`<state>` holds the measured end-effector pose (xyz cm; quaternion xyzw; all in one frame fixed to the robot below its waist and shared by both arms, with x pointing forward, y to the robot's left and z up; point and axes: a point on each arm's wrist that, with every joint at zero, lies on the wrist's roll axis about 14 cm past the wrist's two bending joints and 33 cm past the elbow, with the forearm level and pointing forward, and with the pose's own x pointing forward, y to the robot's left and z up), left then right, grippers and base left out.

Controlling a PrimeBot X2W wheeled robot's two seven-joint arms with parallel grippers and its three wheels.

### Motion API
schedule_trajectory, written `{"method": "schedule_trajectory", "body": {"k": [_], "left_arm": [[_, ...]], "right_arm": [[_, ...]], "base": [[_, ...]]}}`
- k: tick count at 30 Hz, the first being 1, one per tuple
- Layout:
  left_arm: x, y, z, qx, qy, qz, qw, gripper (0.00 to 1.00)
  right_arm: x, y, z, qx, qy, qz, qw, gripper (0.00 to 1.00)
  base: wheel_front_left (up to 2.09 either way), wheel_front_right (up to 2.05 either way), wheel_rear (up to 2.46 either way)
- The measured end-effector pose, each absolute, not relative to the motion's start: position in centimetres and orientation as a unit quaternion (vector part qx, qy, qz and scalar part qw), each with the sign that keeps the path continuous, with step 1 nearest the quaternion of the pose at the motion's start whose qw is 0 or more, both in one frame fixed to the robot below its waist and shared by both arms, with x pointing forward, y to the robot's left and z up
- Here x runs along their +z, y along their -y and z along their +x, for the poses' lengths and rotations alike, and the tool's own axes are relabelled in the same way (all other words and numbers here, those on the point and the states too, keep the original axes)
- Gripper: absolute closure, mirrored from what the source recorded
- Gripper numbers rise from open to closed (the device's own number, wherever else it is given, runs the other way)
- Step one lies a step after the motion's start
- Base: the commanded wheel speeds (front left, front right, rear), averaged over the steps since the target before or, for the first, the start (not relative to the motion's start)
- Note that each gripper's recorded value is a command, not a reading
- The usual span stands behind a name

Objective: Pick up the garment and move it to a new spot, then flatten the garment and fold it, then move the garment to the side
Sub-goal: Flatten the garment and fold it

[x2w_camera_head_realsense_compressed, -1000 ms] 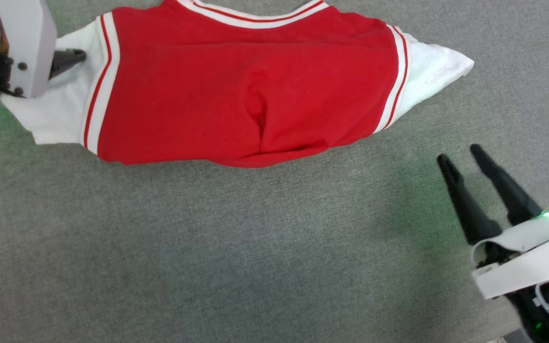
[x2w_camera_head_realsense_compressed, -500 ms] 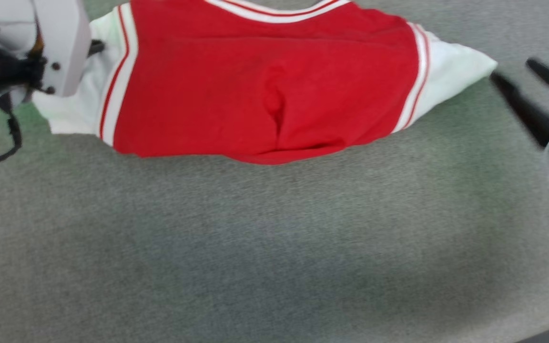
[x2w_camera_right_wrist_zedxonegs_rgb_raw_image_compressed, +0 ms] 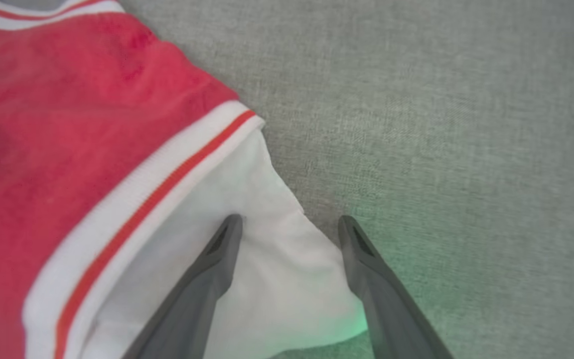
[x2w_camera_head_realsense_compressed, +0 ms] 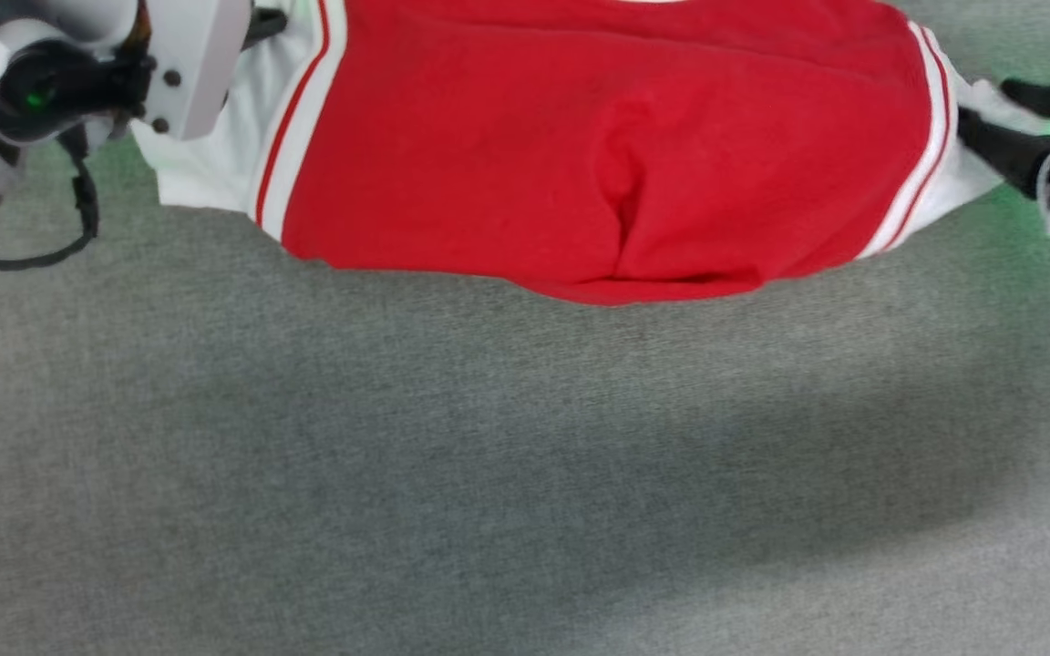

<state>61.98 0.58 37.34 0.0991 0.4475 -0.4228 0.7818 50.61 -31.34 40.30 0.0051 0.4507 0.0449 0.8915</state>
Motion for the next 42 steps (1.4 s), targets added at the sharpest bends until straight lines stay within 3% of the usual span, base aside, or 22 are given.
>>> {"method": "schedule_trajectory", "body": {"k": [8,9,10,11,12,23,29,37,42], "left_arm": [[37.0,-0.2,62.2,-0.428,-0.444,0.091,0.782,1.00],[37.0,-0.2,62.2,-0.428,-0.444,0.090,0.782,1.00],[37.0,-0.2,62.2,-0.429,-0.443,0.088,0.782,1.00],[37.1,-0.1,62.2,-0.429,-0.441,0.084,0.784,1.00],[37.2,0.0,62.3,-0.430,-0.438,0.081,0.785,1.00],[41.4,2.0,60.8,-0.432,-0.358,-0.053,0.826,1.00],[49.8,1.2,60.8,-0.430,-0.241,-0.153,0.856,1.00],[54.8,-5.6,62.0,-0.349,-0.131,-0.175,0.911,1.00],[57.7,-10.5,65.2,-0.263,-0.057,-0.157,0.950,1.00]], "right_arm": [[38.5,30.9,50.7,0.062,-0.482,-0.008,0.874,0.00],[38.4,30.8,50.7,0.064,-0.485,-0.011,0.872,0.51],[38.4,30.8,50.8,0.066,-0.482,-0.011,0.873,0.60],[38.4,30.9,50.9,0.065,-0.480,-0.006,0.875,0.94],[38.4,30.9,50.9,0.065,-0.477,-0.004,0.876,1.00],[43.2,32.6,53.0,0.034,-0.375,0.021,0.926,1.00],[48.7,33.4,55.2,0.021,-0.281,0.033,0.959,1.00],[53.6,32.3,59.2,0.025,-0.172,0.049,0.984,1.00],[58.8,29.6,63.7,0.031,-0.060,0.066,0.996,1.00]], "base": [[0.00,0.00,0.00],[0.00,0.00,0.00],[0.00,0.00,0.00],[0.00,0.00,0.00],[0.00,0.00,0.00],[0.00,0.00,0.00],[0.00,0.00,0.00],[0.00,0.00,0.00],[0.00,0.00,0.00]]}}
